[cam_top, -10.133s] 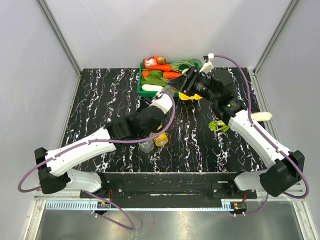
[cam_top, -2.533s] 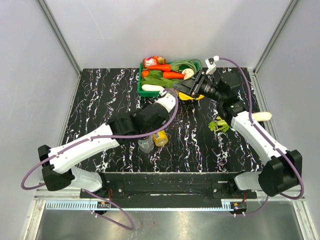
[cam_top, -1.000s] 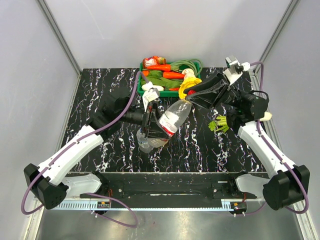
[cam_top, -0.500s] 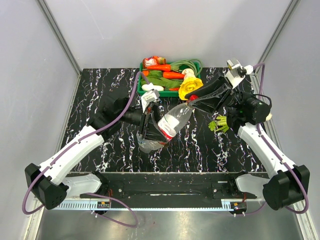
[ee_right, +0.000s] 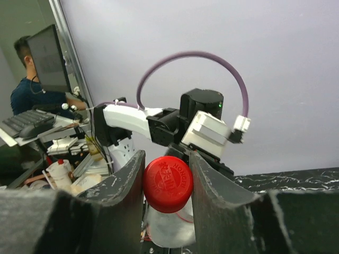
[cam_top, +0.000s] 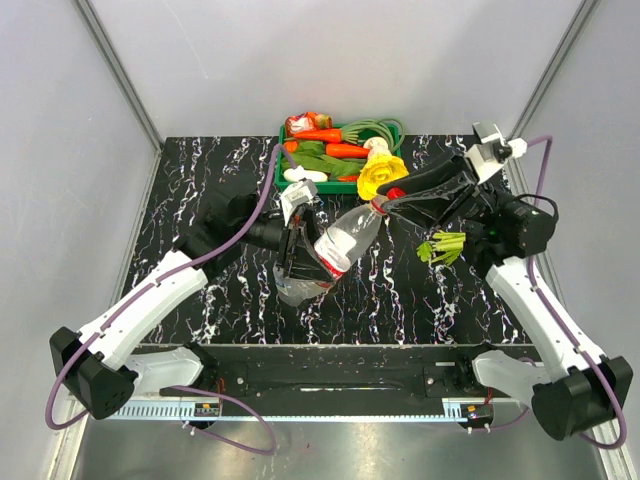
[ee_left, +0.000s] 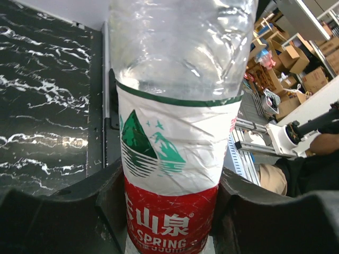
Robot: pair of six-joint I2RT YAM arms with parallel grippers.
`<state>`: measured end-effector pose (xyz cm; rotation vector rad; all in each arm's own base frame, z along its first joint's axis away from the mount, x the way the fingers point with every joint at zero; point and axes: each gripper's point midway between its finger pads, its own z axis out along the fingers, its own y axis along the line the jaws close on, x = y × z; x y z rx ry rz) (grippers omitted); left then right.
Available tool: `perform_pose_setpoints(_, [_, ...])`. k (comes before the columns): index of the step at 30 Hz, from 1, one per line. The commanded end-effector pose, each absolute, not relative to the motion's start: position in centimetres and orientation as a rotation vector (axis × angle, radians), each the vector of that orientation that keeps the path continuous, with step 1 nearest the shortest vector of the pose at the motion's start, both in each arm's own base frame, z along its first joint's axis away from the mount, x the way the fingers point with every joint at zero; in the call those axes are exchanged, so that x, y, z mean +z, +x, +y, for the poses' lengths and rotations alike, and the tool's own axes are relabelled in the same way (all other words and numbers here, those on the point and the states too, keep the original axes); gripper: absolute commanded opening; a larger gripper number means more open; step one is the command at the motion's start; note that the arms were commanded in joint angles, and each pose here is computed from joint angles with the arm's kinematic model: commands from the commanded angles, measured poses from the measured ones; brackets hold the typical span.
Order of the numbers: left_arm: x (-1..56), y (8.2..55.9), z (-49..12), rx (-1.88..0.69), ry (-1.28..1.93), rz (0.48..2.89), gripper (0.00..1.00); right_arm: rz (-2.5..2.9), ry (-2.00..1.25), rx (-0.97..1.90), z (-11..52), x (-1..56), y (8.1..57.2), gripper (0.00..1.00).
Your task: Unscrew the bottle caps
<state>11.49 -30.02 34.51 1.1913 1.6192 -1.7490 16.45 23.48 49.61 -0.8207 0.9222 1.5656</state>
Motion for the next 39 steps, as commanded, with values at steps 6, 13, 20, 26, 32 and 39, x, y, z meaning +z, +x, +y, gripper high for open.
perform_pose_setpoints(6, [34.3, 13.4, -29.9, -1.660, 1.112, 1.663, 0.06, 0.918, -0.571, 1.347, 21.5, 52.3, 18.1, 0.00])
perform_pose_setpoints(13, [34.6, 14.6, -30.0, -1.573, 1.057, 1.679, 0.04, 1.011, -0.496, 1.279, 21.0, 51.1, 19.7, 0.00])
perform_pose_setpoints(20, [35.9, 17.0, -29.5, -1.397, 0.943, 1.666, 0.03, 1.134, -0.408, 1.213, 20.5, 48.1, 21.5, 0.00])
perform_pose_setpoints(26, [36.8, 20.2, -28.0, -1.186, 0.762, 1.684, 0.04, 1.351, -0.322, 1.130, 20.2, 43.2, 24.4, 0.00])
perform_pose_setpoints(32, [37.5, 22.6, -26.0, -1.015, 0.617, 1.675, 0.05, 1.545, -0.260, 1.051, 19.9, 37.8, 26.7, 0.00])
perform_pose_setpoints(39, [38.1, 24.1, -23.9, -0.886, 0.492, 1.651, 0.06, 1.743, -0.192, 1.006, 20.0, 31.2, 28.9, 0.00])
